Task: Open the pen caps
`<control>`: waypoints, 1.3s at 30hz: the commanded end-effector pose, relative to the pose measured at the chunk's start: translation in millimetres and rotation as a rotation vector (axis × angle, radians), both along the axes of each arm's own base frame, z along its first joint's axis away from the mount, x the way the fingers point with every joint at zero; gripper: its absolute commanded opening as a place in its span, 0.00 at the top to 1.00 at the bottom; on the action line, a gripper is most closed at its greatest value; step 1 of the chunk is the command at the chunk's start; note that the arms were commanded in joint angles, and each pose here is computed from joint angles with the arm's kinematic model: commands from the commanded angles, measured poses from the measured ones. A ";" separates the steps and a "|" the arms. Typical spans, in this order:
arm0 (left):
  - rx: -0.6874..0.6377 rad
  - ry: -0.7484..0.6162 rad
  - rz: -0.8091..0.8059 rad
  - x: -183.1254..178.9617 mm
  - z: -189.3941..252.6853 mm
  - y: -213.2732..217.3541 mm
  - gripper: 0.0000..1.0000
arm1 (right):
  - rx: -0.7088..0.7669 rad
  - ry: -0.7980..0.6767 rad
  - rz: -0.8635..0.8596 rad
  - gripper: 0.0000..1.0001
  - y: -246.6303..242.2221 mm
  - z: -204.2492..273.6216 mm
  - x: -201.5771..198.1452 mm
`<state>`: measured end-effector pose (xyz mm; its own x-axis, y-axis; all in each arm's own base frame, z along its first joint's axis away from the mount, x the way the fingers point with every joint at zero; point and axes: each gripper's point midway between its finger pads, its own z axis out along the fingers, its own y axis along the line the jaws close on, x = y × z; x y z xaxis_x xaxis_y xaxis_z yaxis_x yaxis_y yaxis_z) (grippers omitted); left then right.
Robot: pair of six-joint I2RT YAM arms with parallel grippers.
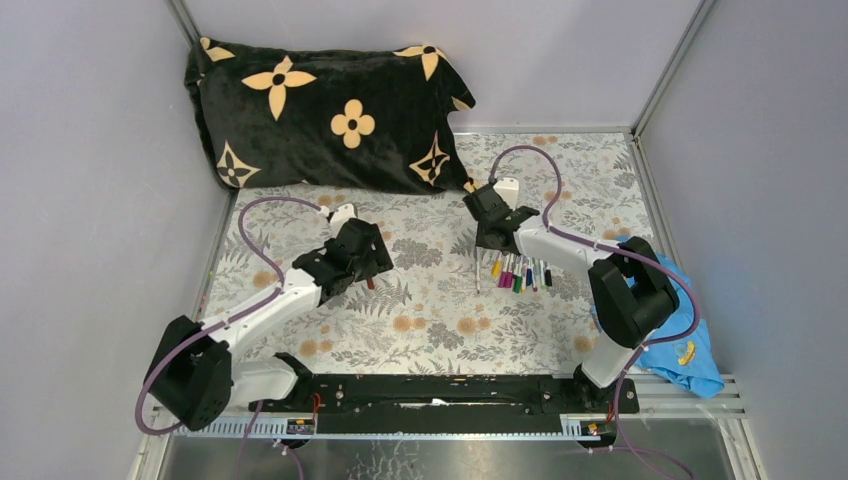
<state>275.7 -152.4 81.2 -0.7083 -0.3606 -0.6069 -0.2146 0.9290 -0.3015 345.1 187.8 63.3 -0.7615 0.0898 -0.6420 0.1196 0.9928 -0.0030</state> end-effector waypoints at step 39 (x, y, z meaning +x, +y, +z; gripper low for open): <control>-0.208 -0.177 -0.197 -2.6 56.6 -35.0 0.18 | -0.018 0.073 -0.135 0.59 -33.1 -32.6 23.2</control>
<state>266.6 -184.9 129.7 -0.6942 -0.3512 -0.6283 -0.0002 0.8730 -0.4877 365.1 158.9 27.0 -0.8034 0.1489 -0.5765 0.2215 0.9735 -0.0572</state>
